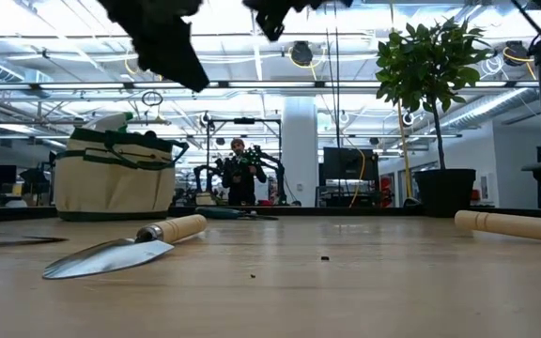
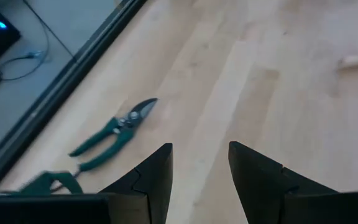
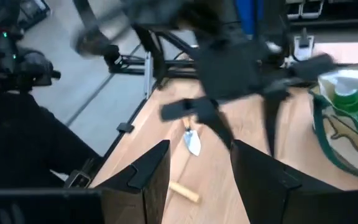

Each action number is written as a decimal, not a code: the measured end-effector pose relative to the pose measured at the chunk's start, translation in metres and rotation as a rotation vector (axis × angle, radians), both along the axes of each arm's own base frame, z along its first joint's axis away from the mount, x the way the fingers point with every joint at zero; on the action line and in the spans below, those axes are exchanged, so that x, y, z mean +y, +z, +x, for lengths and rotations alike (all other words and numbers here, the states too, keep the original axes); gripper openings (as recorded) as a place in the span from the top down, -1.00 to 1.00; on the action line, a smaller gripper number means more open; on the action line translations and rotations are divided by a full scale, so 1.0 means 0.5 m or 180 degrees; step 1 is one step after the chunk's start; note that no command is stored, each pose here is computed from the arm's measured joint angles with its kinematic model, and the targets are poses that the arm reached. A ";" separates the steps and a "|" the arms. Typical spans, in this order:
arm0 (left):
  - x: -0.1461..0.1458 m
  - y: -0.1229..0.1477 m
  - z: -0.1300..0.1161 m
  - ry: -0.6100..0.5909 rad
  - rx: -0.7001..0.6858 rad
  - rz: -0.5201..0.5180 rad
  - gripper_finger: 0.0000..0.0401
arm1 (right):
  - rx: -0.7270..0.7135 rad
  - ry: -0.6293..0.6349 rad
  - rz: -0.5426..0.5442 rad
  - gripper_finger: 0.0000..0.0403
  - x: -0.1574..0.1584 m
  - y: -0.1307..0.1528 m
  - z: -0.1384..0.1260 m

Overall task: Pick & Place Garden tools in Gardening bag
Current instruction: Put the shear scissor into the gardening bag

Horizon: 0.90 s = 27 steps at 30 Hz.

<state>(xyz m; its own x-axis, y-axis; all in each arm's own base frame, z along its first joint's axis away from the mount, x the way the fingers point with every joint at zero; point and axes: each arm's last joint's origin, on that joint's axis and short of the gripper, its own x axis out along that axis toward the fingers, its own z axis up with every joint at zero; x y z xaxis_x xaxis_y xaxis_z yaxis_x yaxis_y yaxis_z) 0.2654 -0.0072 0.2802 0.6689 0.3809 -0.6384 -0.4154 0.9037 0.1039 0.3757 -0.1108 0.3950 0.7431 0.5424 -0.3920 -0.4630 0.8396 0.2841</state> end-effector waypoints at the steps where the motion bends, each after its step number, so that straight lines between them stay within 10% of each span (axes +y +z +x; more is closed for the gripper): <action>1: 0.004 0.002 0.013 -0.0005 0.0079 0.0040 0.19 | -0.0003 0.0035 -0.0033 0.21 0.008 0.010 -0.012; 15: 0.136 -0.018 0.195 -0.0110 0.1107 0.0310 0.19 | -0.0265 0.0199 -0.0265 0.21 0.075 0.104 -0.113; 27: 0.210 -0.122 0.215 -0.0467 0.1824 0.0108 0.19 | -0.0121 -0.0050 -0.0601 0.21 0.082 0.114 -0.146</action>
